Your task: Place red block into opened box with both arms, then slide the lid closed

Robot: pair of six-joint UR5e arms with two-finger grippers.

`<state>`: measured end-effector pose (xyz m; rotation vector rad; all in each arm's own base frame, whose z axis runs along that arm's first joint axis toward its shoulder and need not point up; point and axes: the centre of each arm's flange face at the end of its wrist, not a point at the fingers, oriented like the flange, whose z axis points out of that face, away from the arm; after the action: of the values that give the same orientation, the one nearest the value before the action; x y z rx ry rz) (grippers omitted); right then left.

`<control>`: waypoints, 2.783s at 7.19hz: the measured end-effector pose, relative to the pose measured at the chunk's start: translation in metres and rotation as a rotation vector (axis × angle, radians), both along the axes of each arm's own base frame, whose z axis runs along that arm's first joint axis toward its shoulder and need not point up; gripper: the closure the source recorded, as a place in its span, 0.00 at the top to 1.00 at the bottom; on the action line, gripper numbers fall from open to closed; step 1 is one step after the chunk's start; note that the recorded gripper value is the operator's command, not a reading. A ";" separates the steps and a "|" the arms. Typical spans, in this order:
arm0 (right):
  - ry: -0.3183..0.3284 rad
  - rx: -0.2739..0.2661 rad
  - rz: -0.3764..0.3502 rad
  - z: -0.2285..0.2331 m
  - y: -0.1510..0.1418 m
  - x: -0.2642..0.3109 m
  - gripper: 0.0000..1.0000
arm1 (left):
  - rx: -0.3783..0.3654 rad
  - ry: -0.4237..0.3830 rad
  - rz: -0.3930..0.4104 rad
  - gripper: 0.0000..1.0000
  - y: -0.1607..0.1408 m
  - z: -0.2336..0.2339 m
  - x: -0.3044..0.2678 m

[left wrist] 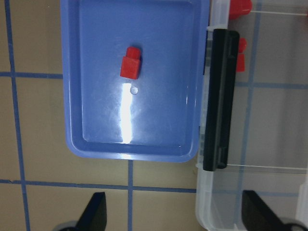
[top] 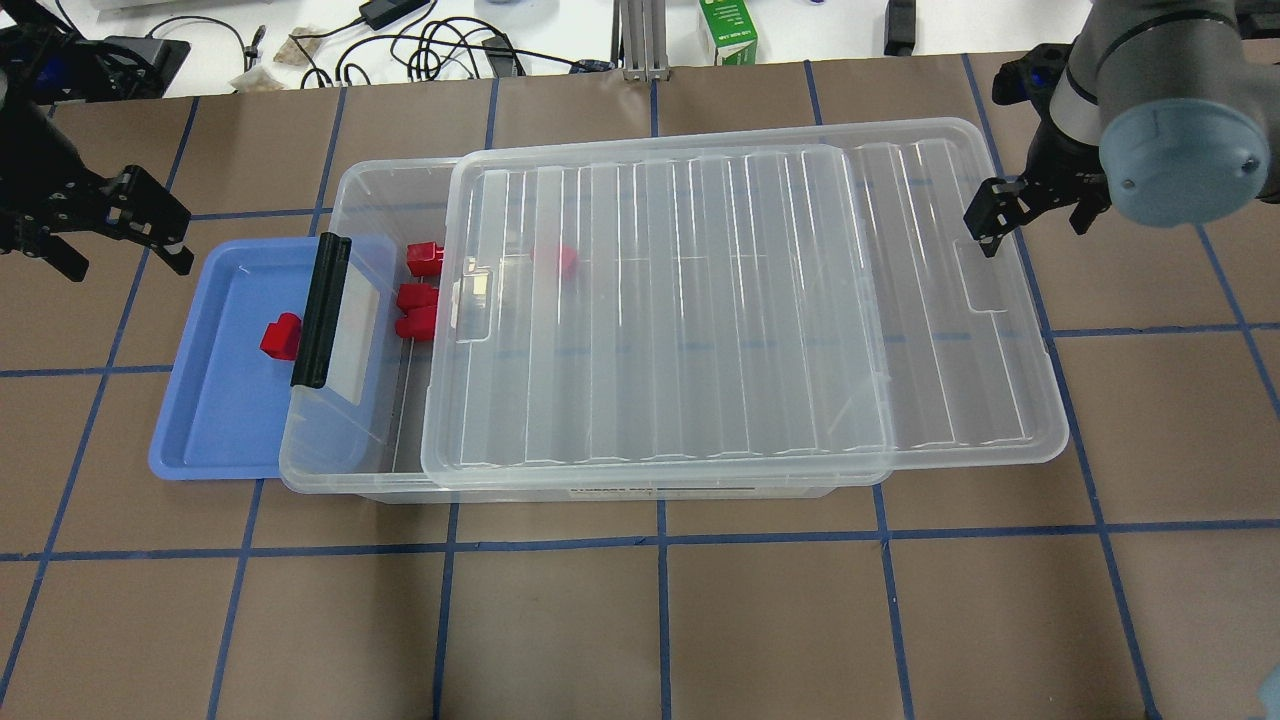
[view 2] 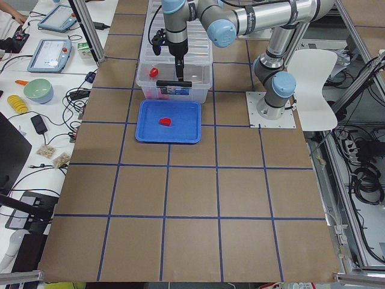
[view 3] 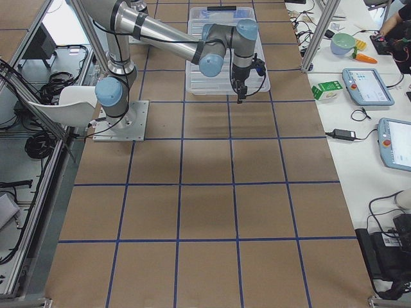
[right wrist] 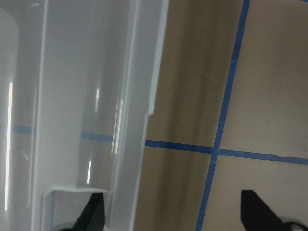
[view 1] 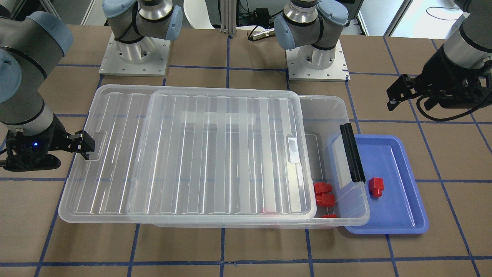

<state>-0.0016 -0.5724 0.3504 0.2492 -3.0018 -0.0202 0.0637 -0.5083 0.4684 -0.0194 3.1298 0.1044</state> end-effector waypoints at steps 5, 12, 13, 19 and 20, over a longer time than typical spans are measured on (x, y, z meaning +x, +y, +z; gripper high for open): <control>0.002 0.015 0.007 0.004 0.006 -0.068 1.00 | -0.063 -0.031 -0.121 1.00 -0.058 -0.109 0.049; 0.039 0.030 -0.004 0.007 0.011 -0.103 1.00 | 0.025 0.039 -0.110 0.98 -0.079 -0.243 0.070; 0.036 0.027 -0.006 0.008 0.011 -0.103 1.00 | 0.029 0.044 -0.106 0.98 -0.080 -0.255 0.069; -0.011 -0.074 -0.014 0.161 0.072 -0.065 1.00 | 0.069 0.058 -0.047 0.00 -0.087 -0.293 0.052; -0.040 -0.073 -0.035 0.173 0.086 -0.054 1.00 | 0.062 0.053 -0.047 0.00 -0.090 -0.291 0.053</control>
<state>-0.0559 -0.4864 0.5232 0.1919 -3.0387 0.0925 0.1170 -0.5982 0.1778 0.0587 3.1750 0.2053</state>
